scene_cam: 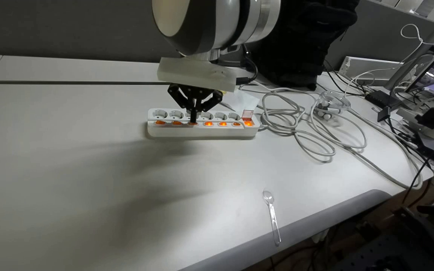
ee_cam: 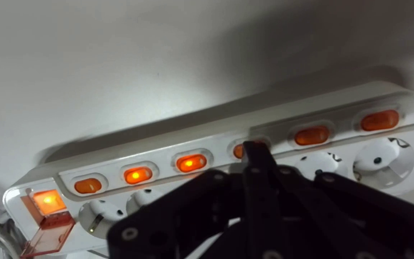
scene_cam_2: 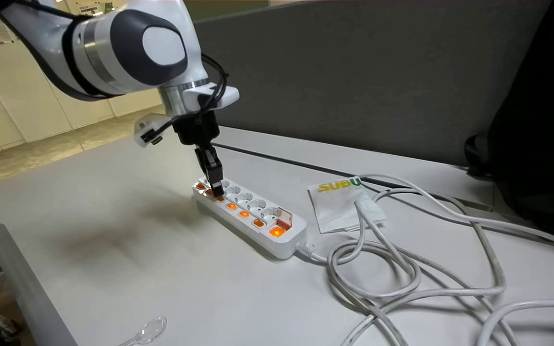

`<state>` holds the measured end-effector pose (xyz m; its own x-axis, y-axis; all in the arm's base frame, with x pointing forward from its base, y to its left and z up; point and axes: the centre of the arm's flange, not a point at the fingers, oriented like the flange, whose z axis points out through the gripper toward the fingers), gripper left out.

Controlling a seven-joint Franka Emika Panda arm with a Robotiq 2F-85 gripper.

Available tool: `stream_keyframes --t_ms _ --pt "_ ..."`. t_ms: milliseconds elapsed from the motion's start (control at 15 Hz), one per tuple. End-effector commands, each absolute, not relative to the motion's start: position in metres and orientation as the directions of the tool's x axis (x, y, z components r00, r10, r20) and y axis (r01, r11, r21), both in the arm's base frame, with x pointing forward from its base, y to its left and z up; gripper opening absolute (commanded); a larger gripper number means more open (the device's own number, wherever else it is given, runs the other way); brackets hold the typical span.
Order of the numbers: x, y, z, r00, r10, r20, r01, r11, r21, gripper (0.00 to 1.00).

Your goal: Turn on the third switch from the left of the white adaptor.

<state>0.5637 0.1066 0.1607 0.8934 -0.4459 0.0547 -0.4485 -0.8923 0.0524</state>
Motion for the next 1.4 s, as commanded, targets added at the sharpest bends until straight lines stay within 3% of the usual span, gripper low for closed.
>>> stream_keyframes --t_ms 0,1067,1333 --pt "0.572 0.112 0.159 0.89 -0.453 0.061 -0.456 -0.889 0.045 0.0" --pt "0.572 0.118 0.126 0.869 -0.494 0.038 -0.495 -0.862 0.111 0.0" --pt "0.572 0.12 0.118 0.857 -0.514 -0.041 -0.506 -0.854 0.119 0.0"
